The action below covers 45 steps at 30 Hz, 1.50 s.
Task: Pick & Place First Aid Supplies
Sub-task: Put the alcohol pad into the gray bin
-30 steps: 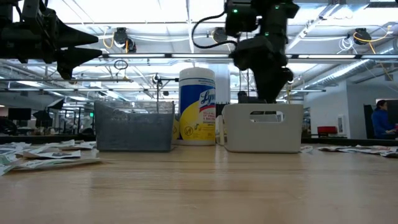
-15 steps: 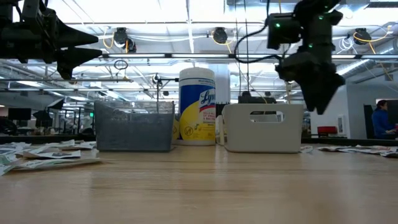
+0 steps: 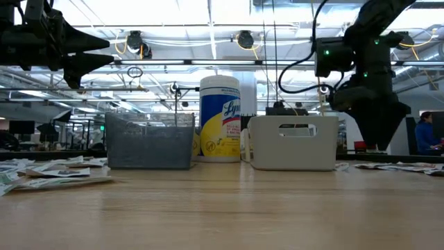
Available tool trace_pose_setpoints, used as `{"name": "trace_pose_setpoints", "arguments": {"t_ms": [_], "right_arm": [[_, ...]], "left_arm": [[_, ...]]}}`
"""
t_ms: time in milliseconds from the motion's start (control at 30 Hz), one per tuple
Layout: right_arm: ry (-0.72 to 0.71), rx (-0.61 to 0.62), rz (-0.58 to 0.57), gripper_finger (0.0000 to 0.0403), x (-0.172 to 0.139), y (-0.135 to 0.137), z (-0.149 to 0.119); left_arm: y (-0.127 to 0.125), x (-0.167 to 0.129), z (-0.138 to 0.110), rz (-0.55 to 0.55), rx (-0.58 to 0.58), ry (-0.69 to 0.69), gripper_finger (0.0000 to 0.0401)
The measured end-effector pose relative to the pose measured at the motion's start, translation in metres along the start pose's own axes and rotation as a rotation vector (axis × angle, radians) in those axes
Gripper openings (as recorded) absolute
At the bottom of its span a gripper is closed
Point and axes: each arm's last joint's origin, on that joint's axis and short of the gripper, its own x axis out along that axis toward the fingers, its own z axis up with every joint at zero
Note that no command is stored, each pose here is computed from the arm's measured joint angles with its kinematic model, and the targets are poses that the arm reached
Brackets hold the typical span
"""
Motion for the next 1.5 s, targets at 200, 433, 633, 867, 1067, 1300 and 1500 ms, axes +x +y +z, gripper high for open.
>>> {"name": "trace_pose_setpoints", "arguments": {"t_ms": [200,433,633,867,1067,1300,1500], "right_arm": [[-0.015,-0.001,0.007,0.0208,0.013,0.000,0.002],[0.003,-0.011,0.002,0.0207,0.031,-0.003,0.000],[0.007,-0.016,-0.010,0.0155,0.033,-0.004,-0.001],[0.000,-0.014,0.000,0.0024,0.032,-0.005,0.000],[-0.017,-0.016,0.035,0.0007,0.020,0.003,0.008],[-0.026,-0.039,0.033,0.0002,-0.012,0.012,0.020],[0.030,-0.050,0.014,0.0001,-0.040,0.010,0.026]], "left_arm": [[0.000,0.000,0.000,0.000,0.000,0.000,0.0196],[0.000,0.000,0.000,0.000,0.000,0.000,0.0196],[0.000,0.000,0.000,0.000,0.000,0.000,0.0196],[0.000,0.000,0.000,0.000,0.000,0.000,0.0196],[0.000,0.000,0.000,0.000,0.000,0.000,0.0196],[0.000,0.000,0.000,0.000,0.000,0.000,0.0196],[0.000,0.000,0.000,0.000,0.000,0.000,0.0196]]}}
